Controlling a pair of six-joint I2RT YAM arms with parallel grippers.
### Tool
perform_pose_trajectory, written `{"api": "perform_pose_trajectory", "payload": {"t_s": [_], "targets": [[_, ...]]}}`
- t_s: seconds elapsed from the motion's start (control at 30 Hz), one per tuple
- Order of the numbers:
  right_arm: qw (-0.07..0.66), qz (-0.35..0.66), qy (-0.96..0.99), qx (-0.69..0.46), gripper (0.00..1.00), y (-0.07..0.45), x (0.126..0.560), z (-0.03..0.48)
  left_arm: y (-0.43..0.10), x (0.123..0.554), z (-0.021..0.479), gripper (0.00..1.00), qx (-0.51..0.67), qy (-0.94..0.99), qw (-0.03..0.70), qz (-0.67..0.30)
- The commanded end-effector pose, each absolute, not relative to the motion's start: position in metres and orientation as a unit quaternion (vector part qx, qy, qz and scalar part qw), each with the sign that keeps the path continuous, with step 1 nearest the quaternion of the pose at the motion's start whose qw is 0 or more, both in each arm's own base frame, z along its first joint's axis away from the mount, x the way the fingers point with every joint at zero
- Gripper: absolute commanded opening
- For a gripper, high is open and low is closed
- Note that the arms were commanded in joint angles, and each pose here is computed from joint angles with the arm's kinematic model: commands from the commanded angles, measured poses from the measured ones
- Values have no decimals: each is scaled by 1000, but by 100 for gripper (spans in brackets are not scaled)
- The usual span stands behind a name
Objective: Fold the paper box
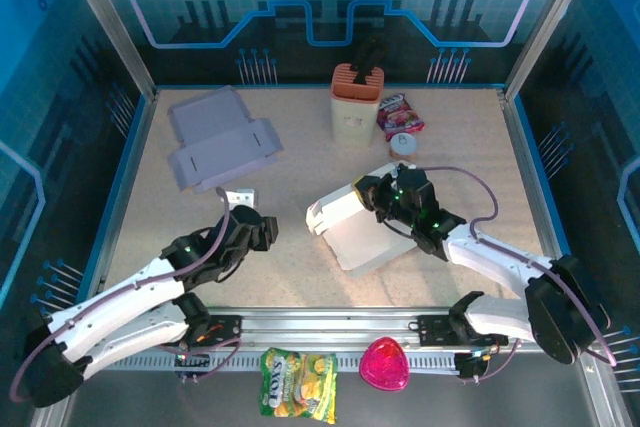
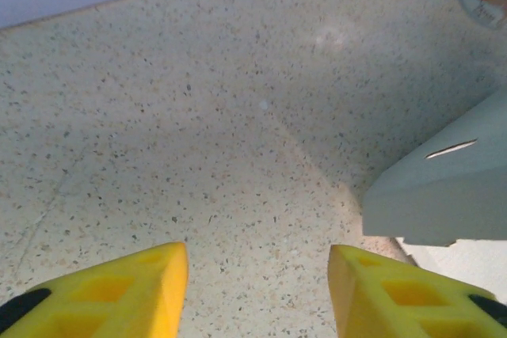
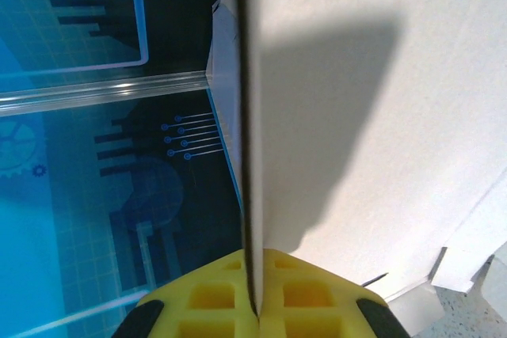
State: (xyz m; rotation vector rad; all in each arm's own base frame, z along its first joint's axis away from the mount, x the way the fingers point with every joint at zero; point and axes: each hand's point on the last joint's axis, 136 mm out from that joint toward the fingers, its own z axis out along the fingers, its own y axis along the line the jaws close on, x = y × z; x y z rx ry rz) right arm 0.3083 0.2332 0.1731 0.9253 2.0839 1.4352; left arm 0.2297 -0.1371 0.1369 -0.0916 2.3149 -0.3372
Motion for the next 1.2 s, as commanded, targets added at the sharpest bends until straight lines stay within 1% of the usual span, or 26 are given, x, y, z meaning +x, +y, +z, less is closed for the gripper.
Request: {"api": "perform_pose_trajectory", "payload": {"t_s": [0.0,0.3,0.6,0.77,0.9,1.17], "targets": [[222,529,753,322,0,232,313,167,-155,238,135,48,-11,907,384,-175],[210,525,759,323,0,228,317,143,-172,257,112,40,37,903,387,-184],[207,515,768,321,0,221,318,136,-201,267,100,41,132,880,407,-207],[205,514,769,319,0,223,319,133,-220,270,96,46,185,864,411,-224],[204,517,768,318,0,224,321,131,-229,272,91,48,206,858,411,-231],[206,520,766,318,0,225,320,133,-238,274,82,48,225,855,403,-239]]}}
